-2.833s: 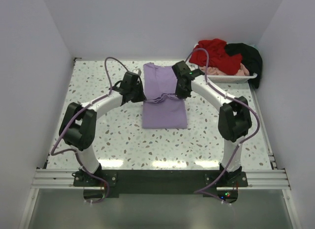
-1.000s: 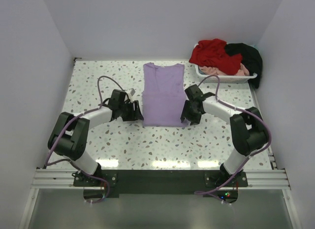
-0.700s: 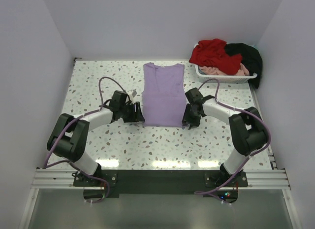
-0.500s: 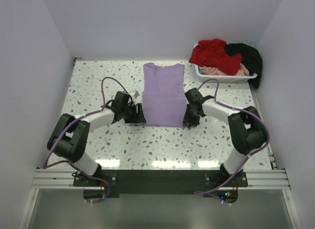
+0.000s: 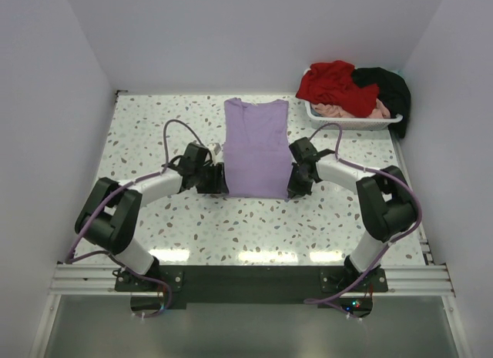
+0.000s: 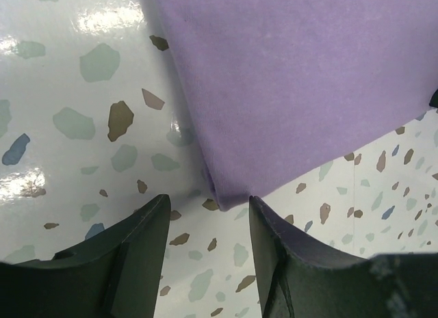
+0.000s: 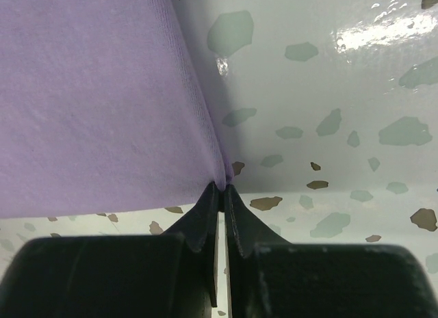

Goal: Fold and stack the t-shirts
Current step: Fold the tshirt

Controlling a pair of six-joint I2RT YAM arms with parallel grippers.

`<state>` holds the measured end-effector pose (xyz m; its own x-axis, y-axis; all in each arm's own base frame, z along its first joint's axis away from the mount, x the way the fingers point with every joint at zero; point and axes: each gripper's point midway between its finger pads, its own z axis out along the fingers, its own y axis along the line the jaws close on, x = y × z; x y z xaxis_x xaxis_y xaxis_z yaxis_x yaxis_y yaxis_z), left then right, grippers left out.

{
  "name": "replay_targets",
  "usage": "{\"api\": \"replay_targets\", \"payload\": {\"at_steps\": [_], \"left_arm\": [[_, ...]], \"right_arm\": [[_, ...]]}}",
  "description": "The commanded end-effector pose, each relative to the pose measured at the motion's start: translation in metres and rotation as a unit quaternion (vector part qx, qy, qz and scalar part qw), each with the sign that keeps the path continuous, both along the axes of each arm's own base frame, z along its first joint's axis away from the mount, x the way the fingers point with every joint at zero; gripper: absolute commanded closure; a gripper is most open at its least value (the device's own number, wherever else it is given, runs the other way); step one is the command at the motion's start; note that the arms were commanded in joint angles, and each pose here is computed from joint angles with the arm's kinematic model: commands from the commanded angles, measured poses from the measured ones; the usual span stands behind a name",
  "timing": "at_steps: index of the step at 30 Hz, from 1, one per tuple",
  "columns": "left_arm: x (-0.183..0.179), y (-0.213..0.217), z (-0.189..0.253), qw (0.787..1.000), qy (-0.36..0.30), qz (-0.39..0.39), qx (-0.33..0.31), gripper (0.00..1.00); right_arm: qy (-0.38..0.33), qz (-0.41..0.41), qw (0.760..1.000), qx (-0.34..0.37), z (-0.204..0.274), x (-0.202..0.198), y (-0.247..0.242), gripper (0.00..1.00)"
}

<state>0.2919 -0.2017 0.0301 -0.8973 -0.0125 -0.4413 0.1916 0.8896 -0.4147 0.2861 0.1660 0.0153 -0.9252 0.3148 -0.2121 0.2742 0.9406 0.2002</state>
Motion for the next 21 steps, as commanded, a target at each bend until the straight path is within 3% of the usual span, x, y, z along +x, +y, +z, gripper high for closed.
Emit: {"api": "replay_targets", "payload": {"at_steps": [1, 10, 21], "left_arm": [[0.003, -0.009, 0.003, 1.0, -0.009, -0.01, -0.006, 0.46], [-0.003, -0.011, -0.017, 1.0, 0.01, -0.013, 0.002, 0.48], [-0.011, -0.01, -0.035, 0.999, 0.032, -0.021, 0.022, 0.66]], "right_arm": [[0.007, -0.001, 1.0, -0.007, -0.006, -0.005, -0.003, 1.0], [0.008, 0.003, 1.0, -0.008, -0.008, -0.005, -0.003, 1.0], [0.001, 0.006, 1.0, -0.005, -0.002, -0.001, -0.001, 1.0]]}}
